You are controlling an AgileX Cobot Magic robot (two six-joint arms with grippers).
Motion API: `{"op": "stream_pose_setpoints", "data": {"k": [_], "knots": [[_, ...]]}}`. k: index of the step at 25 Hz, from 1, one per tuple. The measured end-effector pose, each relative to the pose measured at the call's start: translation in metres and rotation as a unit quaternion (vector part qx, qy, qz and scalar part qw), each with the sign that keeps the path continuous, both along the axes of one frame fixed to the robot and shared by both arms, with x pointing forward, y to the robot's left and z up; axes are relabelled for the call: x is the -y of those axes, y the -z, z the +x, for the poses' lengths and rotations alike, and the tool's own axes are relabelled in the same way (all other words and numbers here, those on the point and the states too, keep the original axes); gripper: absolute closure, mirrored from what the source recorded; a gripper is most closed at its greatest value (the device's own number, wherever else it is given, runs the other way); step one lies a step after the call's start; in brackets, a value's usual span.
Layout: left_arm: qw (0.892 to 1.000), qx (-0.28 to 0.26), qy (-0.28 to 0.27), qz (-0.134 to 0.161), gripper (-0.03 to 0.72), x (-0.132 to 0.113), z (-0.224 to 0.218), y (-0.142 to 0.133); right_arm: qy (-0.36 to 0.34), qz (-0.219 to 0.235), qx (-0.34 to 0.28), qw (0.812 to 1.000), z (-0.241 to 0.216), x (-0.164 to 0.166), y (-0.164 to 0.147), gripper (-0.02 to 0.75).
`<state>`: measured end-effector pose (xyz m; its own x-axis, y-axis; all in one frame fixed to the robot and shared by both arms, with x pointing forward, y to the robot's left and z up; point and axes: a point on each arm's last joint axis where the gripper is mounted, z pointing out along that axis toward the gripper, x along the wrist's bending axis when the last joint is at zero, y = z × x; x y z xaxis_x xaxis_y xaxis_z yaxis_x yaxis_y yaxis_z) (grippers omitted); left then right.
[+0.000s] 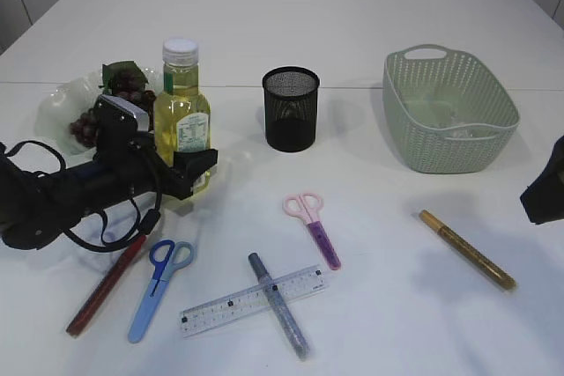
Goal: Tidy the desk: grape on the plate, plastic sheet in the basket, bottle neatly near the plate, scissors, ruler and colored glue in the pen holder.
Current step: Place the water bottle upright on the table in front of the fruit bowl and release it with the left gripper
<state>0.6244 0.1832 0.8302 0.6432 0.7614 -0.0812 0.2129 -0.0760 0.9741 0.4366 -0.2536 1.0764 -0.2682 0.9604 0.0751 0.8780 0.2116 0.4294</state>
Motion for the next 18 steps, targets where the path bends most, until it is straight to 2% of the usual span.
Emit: {"op": "stream_pose_setpoints", "data": {"k": [12, 18], "knots": [[1.0, 0.008, 0.003, -0.009, 0.238, 0.001, 0.001, 0.004, -0.001, -0.001, 0.0, 1.0, 0.0, 0.0, 0.0, 0.155], [0.999, 0.011, 0.046, 0.001, 0.238, 0.013, -0.005, 0.004, 0.0, 0.0, 0.005, 1.0, 0.001, 0.0, 0.0, 0.154]]}}
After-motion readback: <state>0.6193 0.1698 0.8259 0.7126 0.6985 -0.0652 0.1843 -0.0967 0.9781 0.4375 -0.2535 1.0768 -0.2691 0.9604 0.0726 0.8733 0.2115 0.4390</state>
